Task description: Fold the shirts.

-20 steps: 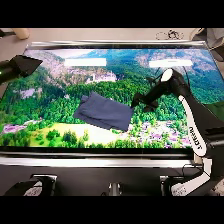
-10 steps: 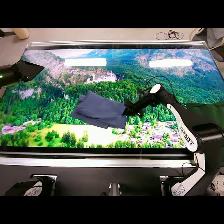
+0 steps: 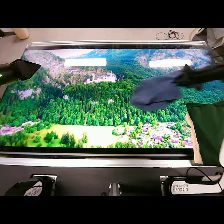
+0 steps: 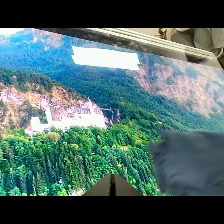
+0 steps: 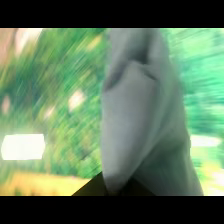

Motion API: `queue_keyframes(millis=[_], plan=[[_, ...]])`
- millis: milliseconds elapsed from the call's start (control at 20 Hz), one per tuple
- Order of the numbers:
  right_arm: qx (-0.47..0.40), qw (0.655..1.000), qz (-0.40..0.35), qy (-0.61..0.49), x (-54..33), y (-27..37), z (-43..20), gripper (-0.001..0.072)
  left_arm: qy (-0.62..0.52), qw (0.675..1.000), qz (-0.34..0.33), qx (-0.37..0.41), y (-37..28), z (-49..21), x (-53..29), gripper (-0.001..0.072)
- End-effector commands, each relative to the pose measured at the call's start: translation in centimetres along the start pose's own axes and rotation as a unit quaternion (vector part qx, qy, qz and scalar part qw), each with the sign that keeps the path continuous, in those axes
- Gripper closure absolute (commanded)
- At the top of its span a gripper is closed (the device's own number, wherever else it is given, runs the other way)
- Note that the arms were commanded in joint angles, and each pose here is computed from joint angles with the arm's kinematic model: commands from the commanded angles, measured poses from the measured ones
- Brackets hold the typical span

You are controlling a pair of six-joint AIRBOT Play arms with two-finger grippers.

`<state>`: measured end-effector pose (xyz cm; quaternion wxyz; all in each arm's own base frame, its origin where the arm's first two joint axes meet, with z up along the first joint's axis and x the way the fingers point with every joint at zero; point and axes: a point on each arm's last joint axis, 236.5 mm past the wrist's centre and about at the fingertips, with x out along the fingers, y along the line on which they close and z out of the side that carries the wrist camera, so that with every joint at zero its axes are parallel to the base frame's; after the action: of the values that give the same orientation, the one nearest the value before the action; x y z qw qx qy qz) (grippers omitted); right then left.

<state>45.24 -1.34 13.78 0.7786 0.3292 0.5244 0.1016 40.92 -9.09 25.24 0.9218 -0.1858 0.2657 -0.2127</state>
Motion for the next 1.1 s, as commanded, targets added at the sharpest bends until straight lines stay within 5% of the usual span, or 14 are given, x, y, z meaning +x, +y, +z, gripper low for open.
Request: queue_keyframes(millis=[0,450,900,950,1050], plan=[[0.064,0.991,-0.069,-0.096,-11.2,-6.3,1.0,0.0695,-0.002,1.0,0.008,0.005,0.4,0.1,0.0,0.0682],[0.24,0.94,-0.143,-0.198,-23.9,-16.0,-3.7,0.0696,-0.002,1.0,0.008,0.006,0.4,0.1,0.0,0.0682],[0.4,0.859,-0.315,0.049,-18.4,-26.5,-22.0,0.0695,-0.001,1.0,0.007,0.005,0.4,0.1,0.0,0.0682],[0.406,0.85,-0.328,0.064,-17.5,-27.4,-23.7,0.0653,-0.002,1.0,0.006,0.005,0.3,0.1,0.0,0.0682],[0.394,0.858,-0.328,0.045,-16.3,-28.8,-23.1,0.0016,0.0,1.0,0.003,0.006,0.0,0.0,0.1,0.0682]])
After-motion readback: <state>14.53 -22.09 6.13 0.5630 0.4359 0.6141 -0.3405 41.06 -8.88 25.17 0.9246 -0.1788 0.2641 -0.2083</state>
